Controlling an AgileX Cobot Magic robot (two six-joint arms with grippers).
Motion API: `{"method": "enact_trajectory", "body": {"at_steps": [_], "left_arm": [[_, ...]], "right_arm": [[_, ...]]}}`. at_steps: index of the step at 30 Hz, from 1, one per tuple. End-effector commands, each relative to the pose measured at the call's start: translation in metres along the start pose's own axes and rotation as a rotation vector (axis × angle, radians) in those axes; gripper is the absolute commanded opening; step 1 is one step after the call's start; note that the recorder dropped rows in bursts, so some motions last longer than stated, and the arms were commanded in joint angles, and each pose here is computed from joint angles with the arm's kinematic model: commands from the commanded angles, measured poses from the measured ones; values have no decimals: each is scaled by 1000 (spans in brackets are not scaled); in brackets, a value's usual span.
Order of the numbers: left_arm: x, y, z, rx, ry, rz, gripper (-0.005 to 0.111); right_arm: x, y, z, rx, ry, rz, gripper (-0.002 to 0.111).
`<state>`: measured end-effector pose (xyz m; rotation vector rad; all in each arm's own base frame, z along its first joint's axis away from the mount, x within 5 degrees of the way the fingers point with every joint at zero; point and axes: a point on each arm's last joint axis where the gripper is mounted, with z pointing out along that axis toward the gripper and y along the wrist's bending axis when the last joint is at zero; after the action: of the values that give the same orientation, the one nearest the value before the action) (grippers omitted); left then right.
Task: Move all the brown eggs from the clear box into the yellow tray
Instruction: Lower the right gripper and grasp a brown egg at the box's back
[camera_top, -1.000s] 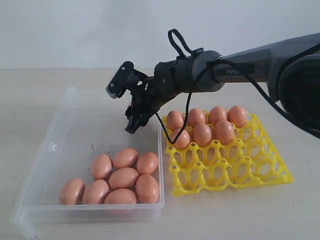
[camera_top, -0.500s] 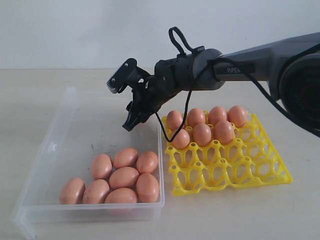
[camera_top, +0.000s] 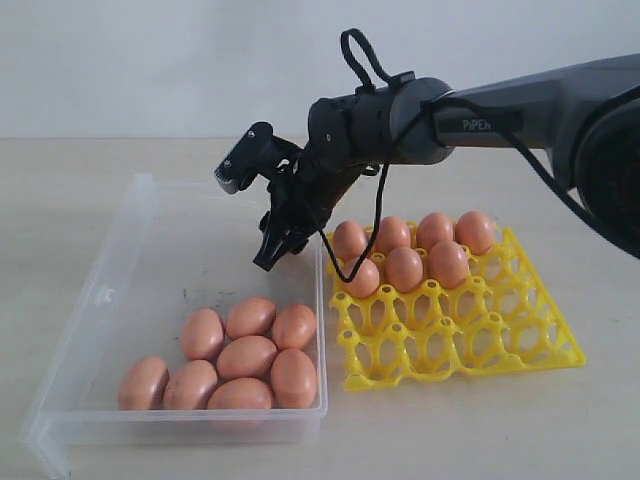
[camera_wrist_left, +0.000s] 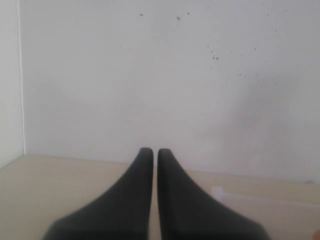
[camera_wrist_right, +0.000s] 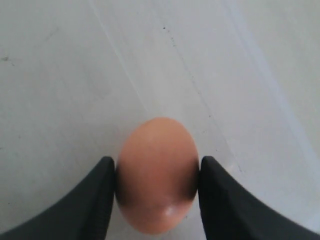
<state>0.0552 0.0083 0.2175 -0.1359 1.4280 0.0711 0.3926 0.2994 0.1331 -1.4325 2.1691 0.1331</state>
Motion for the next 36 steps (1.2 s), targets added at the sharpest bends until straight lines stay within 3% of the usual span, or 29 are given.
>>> {"method": "enact_trajectory", "body": {"at_steps": [1,3,4,6,10,23,25,27,28,36], "left_arm": [[0,0,0,3,0,9,4],[0,0,0,3,0,9,4],[0,0,0,3,0,9,4],[0,0,0,3,0,9,4],[0,0,0,3,0,9,4],[0,0,0,3,0,9,4],[0,0,0,3,0,9,4],[0,0,0,3,0,9,4],[0,0,0,3,0,9,4],[0,0,0,3,0,9,4]], "right_arm": [[9,5,4,-58,83,31,15],[3,2,1,-45,62,73,33],[-1,0,0,-34,45,115,48],[-8,-4,-3,-15,10,151,55],[-9,-6,11,-9,2,170,43],[1,-1,31,-55,96,176,43],[1,-1,31,-53,94,180,34],[1,-1,31,-53,94,180,8],[1,-1,31,-52,92,182,0],[-10,-7,20,-12,11,283,0]]}}
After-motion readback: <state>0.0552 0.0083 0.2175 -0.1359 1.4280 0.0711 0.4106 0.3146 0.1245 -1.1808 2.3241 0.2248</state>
